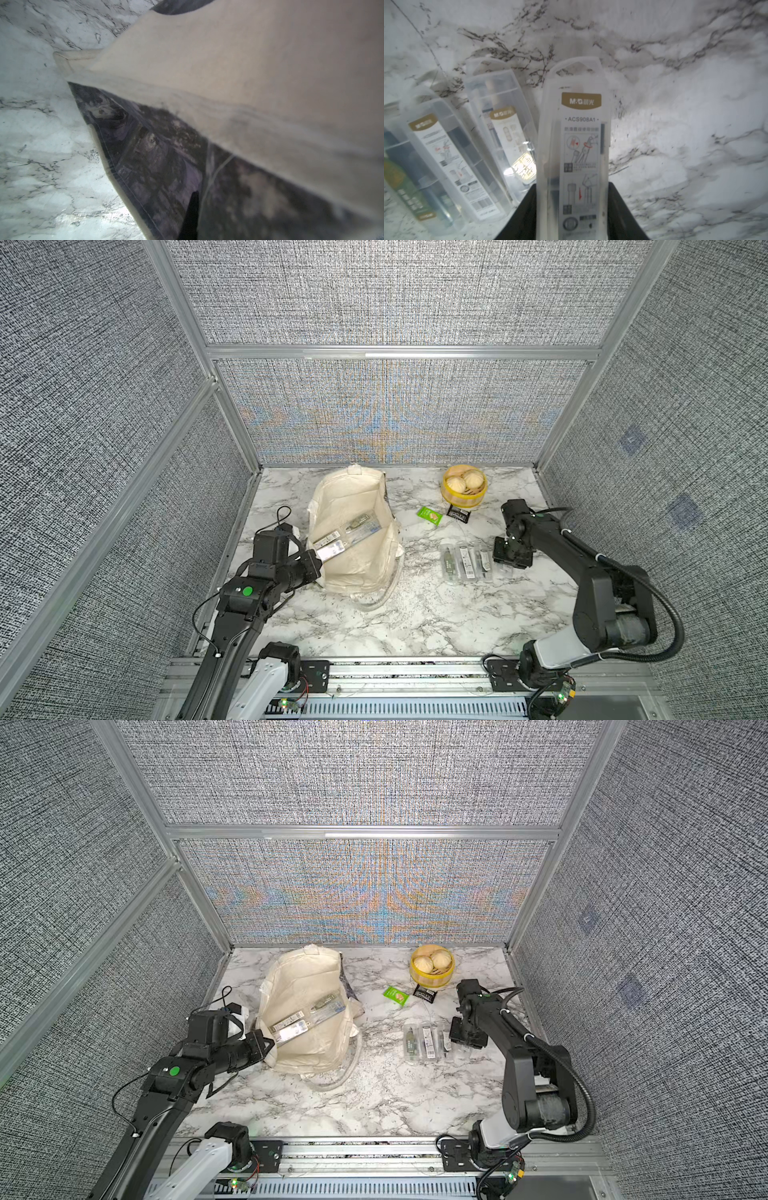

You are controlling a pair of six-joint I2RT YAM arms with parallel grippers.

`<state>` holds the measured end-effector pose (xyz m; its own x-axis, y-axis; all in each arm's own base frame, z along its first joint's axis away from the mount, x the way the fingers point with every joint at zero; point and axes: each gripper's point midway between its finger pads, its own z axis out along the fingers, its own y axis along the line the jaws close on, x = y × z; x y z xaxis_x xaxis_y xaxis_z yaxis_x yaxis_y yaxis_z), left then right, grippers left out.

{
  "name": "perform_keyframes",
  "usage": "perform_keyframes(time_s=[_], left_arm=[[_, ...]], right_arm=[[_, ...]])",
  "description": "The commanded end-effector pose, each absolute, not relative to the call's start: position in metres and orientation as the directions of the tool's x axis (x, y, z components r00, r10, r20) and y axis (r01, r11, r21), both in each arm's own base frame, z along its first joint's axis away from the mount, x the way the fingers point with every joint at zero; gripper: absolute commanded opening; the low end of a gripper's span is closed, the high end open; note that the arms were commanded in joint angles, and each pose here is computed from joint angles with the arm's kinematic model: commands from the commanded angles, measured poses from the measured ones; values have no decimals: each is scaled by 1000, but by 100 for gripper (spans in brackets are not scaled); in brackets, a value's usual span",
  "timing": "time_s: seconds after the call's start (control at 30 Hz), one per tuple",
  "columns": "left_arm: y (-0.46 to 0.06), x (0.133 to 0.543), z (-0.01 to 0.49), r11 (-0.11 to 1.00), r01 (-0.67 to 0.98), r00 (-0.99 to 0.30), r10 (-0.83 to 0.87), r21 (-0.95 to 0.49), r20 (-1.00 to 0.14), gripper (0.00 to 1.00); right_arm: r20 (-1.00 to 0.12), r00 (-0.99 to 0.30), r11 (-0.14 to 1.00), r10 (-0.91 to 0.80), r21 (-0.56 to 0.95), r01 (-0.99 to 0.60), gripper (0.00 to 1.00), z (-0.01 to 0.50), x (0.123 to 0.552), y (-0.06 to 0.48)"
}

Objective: Take out the compass set from the canvas bag
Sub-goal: Place the compass set at the center of the board.

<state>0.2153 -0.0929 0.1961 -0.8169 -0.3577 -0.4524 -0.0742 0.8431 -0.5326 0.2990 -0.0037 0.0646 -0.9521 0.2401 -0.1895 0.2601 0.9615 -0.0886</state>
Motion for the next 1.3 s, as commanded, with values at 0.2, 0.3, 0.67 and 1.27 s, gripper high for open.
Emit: perform_keyframes(time_s=[0.2, 0.3, 0.67, 1.27], left_arm=[[-97, 217, 199, 838, -41, -816, -342, -544, -465, 0], [-96, 217, 199, 839, -43, -816, -343, -543, -466, 0], [-96, 218, 199, 840, -45, -816, -344, -541, -465, 0], [-97, 221, 192, 852, -49, -844, -315, -521, -435, 0]], right_arm=[[-96, -994, 973, 54, -220, 74, 43, 45, 301, -21], [-83, -996, 984, 27, -173, 41, 43, 36, 301, -12], [-88, -996, 981, -11, -194, 6, 54, 33, 303, -8], [-281, -946, 963, -158, -256, -85, 61, 130, 307, 27]])
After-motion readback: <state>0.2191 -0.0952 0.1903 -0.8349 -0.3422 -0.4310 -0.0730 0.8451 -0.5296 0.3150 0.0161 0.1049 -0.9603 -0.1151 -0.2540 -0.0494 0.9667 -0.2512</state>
